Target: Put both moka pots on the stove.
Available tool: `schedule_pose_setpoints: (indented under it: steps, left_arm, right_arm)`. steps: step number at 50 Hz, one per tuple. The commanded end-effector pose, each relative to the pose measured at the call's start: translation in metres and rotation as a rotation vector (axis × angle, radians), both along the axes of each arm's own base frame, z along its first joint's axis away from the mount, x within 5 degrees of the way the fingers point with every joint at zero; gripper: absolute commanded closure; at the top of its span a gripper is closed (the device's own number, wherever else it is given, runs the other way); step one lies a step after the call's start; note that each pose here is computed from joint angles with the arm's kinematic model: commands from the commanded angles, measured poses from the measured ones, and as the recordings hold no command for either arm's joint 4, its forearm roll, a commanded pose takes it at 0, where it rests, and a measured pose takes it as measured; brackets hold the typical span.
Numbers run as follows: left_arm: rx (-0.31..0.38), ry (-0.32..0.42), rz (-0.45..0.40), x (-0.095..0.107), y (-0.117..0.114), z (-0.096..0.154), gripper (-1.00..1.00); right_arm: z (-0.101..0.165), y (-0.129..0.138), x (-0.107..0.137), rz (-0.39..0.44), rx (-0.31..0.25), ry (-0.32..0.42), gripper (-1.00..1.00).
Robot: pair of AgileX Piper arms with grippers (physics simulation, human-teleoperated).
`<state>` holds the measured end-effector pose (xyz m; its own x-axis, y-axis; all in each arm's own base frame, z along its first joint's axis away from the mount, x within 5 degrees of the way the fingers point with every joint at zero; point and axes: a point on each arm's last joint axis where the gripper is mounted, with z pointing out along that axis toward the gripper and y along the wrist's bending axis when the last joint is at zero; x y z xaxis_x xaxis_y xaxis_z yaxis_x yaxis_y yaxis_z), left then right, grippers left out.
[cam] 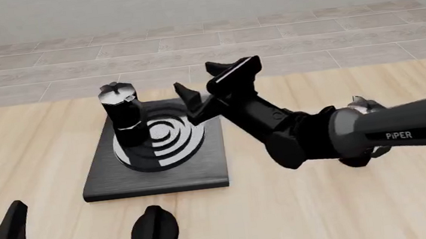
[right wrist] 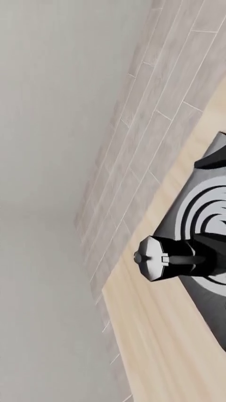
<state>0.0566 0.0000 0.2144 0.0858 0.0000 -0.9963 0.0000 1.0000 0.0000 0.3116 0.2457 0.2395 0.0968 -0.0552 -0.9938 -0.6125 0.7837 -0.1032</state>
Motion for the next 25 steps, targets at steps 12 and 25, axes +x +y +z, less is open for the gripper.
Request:
schedule_pose_setpoints:
  steps: [12,25]
  left_arm:
    - [0.000,0.000,0.000,0.000,0.000,0.000,-1.00]
    - [0.000,0.000,0.000,0.000,0.000,0.000,-1.00]
  right_arm:
    - [0.016,-0.040,-0.030,-0.038,0.016,-0.005,-1.00]
    - [0.037,-0.065,-0.057,-0.051,0.002,-0.029,-1.00]
